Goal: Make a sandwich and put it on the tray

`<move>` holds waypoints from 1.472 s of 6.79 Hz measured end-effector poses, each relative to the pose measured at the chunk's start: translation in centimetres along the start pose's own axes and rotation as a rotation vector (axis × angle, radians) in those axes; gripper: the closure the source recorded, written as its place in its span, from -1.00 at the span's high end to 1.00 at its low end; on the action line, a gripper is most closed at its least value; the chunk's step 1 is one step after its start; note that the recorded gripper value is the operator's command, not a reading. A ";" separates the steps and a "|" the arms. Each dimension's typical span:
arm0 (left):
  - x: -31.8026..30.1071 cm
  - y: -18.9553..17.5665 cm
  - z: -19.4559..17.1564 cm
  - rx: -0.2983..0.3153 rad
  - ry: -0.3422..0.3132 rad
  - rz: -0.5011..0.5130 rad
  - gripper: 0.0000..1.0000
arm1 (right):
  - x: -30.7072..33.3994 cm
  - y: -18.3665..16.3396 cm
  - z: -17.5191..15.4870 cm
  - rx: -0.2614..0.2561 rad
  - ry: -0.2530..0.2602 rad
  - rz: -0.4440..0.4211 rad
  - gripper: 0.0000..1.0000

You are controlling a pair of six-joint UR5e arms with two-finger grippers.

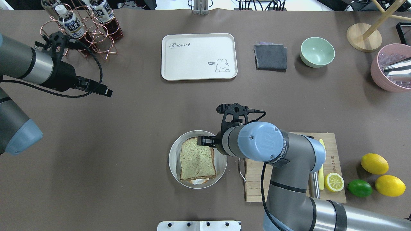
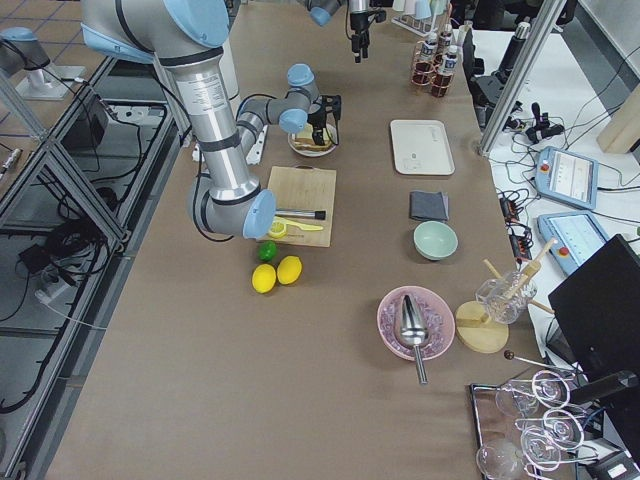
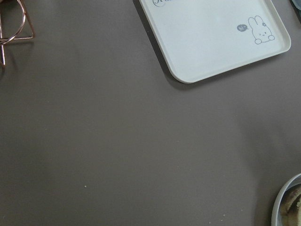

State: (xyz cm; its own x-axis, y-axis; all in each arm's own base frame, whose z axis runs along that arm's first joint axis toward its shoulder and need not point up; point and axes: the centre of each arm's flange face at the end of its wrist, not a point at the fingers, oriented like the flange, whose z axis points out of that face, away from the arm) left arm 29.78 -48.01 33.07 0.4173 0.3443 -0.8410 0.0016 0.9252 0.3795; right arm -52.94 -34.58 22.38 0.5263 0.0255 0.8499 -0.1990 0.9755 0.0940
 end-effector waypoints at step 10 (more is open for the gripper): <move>19.2 6.6 11.3 -0.006 0.075 -0.225 0.98 | 52.1 -21.0 -21.1 -0.164 0.191 -0.273 1.00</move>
State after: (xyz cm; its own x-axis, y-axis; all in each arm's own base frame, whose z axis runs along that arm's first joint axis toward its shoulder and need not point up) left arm 48.12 -37.08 23.78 0.3384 0.1399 -0.9305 0.0817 0.9808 0.1771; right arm -3.95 -49.10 53.73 0.6894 -0.2150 0.6917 0.0970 0.9737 0.2060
